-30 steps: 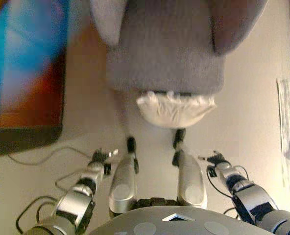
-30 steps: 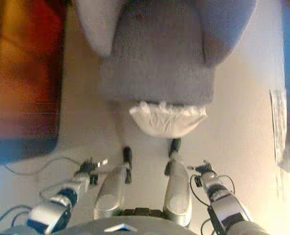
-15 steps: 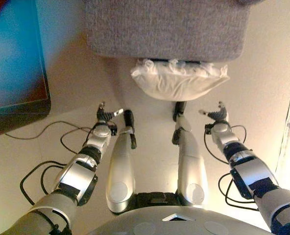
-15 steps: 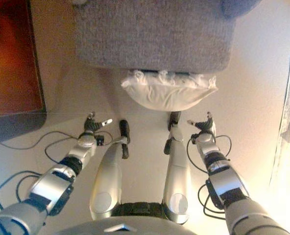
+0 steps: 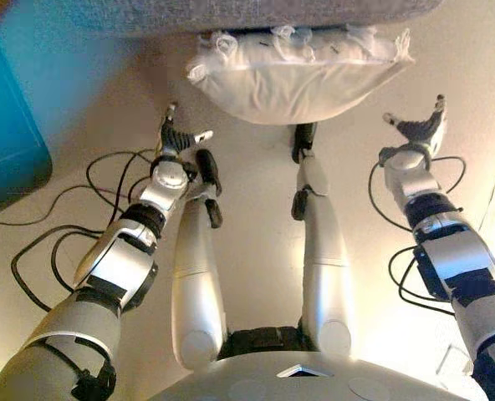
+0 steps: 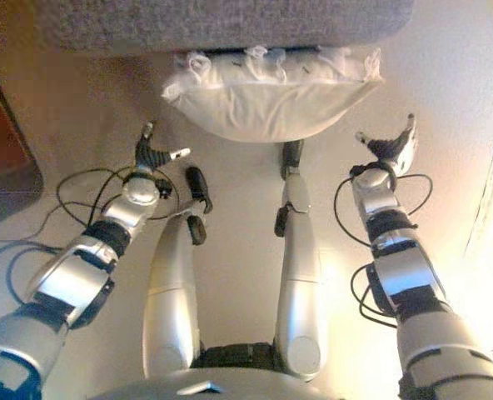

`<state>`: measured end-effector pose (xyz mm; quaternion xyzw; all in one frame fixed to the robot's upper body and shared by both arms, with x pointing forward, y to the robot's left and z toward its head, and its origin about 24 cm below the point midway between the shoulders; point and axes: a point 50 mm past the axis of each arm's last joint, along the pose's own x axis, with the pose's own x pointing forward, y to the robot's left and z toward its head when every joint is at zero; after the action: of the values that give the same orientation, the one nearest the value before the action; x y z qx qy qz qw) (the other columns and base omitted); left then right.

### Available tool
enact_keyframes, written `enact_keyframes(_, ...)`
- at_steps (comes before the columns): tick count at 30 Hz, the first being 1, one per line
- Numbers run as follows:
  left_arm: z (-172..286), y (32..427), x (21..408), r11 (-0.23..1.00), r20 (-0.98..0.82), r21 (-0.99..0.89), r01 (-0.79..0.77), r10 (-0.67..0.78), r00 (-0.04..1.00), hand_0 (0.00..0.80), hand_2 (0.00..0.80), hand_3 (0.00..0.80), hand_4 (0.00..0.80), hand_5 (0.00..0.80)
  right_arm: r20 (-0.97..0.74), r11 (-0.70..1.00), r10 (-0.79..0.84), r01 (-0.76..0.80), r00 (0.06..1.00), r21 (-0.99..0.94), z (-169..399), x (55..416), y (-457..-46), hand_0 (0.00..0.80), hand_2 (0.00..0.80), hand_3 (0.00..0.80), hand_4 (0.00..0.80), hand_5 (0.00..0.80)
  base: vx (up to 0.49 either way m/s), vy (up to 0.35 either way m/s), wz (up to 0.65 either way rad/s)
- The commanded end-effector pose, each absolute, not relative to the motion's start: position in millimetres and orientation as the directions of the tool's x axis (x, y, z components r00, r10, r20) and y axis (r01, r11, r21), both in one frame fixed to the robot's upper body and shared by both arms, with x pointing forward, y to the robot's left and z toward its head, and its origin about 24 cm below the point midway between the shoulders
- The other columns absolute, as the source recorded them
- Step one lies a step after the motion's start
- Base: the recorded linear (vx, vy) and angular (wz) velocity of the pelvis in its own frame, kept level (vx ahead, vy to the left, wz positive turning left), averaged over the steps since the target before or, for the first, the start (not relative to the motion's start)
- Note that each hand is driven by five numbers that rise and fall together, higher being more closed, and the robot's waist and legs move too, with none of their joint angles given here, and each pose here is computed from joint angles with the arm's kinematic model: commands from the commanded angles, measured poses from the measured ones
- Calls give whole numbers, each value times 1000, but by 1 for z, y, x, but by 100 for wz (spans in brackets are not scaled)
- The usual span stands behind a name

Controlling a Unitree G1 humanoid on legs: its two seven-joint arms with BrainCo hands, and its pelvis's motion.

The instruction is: Pick up the cushion and take it to the sofa

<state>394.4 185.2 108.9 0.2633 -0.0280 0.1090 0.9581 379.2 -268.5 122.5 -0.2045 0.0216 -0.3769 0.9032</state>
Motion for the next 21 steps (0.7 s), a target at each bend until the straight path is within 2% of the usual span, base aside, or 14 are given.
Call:
enact_keyframes(1, 145, 185, 401, 807, 273, 521, -277, 149, 950, 0, 0, 0, 0, 0, 236, 567, -706, 733, 667, -376, 149, 379, -283, 0, 0, 0, 0, 0, -36, 7, -15)
enact_keyframes(8, 215, 179, 409, 788, 477, 486, -378, 123, 870, 0, 0, 0, 0, 0, 378, 621, -633, 735, 675, -273, 188, 384, -277, 0, 0, 0, 0, 0, -19, 5, -7)
enact_keyframes(21, 295, 179, 410, 805, 580, 466, -368, 36, 814, 0, 0, 0, 0, 0, 533, 738, -513, 663, 673, -127, 272, 390, -278, 0, 0, 0, 0, 0, 0, -10, 0)
